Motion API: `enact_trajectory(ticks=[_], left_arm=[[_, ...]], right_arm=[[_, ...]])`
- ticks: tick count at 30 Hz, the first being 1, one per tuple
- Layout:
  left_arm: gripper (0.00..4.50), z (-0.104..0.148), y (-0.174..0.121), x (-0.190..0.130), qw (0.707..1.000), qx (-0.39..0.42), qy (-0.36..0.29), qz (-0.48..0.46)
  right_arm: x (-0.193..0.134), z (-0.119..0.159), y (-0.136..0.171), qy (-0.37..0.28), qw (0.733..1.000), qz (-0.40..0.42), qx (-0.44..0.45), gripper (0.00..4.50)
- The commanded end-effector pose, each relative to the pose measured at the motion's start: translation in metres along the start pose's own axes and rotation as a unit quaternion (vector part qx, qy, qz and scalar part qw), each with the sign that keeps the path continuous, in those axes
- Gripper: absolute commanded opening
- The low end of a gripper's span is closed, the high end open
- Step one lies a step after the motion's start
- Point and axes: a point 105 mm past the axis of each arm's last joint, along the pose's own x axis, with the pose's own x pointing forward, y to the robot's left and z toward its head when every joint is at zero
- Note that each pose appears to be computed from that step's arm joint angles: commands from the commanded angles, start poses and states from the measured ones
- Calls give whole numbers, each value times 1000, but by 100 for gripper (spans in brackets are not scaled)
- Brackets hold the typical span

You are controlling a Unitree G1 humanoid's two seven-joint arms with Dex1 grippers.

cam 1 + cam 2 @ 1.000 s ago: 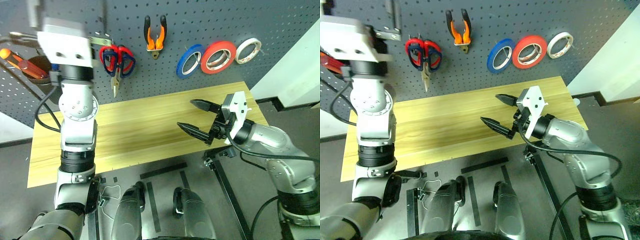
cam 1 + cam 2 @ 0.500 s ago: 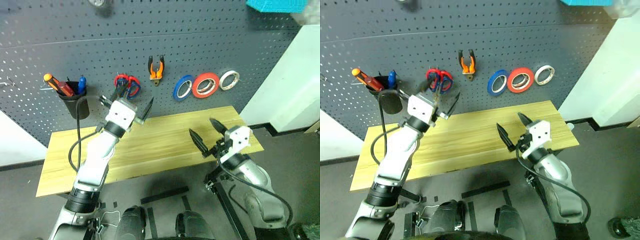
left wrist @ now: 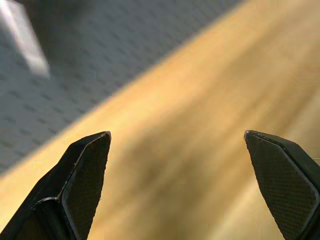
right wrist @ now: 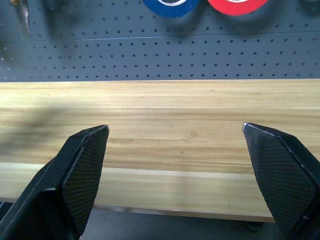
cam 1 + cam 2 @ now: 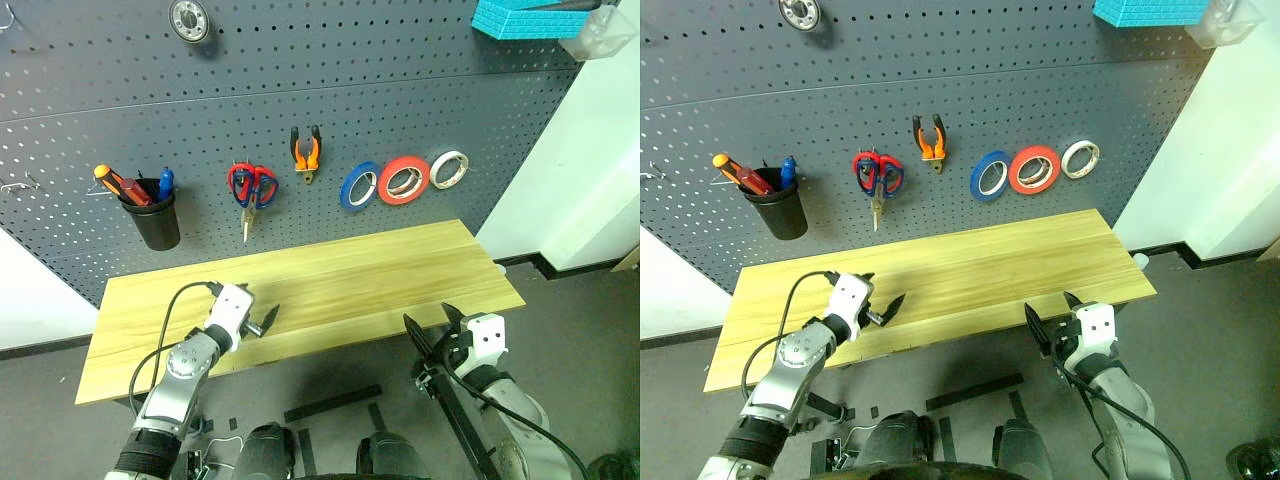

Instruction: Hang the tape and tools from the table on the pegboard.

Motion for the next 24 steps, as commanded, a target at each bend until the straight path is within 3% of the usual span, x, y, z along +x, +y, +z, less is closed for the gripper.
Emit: enact_trajectory(ticks=[1,12,24], left_arm=[[447,9,-20,1,996,-38,-37,-73],[447,-2,-19,-4,996,-42,-14,-78],[447,-11,-24,-10,996,-51,-5,-77]], right_arm=[[14,5,4,-10,1000,12,-15,450],[13,-5,19,29,997,70,7,450],[18,-27,5,79,996,24,-23,450]])
